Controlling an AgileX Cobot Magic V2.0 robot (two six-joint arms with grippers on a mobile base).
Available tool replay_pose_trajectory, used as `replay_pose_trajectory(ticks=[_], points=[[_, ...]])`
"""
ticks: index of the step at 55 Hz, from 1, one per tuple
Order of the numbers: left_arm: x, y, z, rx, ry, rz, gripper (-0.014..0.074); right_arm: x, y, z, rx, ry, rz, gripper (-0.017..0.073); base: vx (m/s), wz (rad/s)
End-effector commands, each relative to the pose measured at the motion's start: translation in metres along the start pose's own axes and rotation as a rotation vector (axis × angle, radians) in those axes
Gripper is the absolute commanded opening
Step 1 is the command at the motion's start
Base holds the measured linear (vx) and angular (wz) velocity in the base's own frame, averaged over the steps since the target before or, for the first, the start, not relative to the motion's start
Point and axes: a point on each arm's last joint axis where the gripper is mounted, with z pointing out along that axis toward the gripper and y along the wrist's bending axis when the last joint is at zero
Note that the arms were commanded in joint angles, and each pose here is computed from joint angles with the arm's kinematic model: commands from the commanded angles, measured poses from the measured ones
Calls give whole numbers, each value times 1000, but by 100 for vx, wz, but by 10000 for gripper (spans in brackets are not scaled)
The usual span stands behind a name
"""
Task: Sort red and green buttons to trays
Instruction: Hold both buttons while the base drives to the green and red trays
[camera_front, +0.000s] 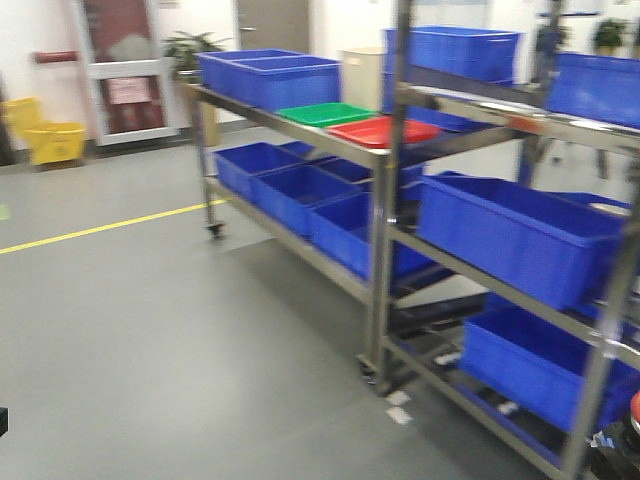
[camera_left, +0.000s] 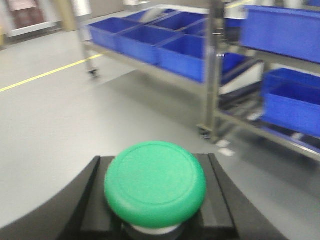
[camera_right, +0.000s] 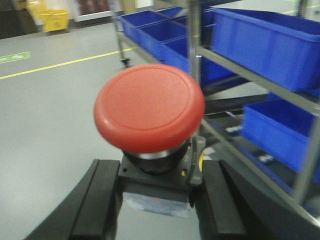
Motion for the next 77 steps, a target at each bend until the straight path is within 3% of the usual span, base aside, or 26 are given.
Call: replay_pose_trajectory(ticks=[1, 38, 77], points=[[-16, -3, -2, 37, -99, -17, -3, -19, 1, -1, -1, -121, -18, -8, 3, 78], [-16, -3, -2, 37, -100, -17, -3, -19, 1, -2, -1, -121, -18, -8, 17, 65], [-16, -3, -2, 35, -96, -17, -3, -19, 1, -2, -1, -122, -18, -8, 48, -3]])
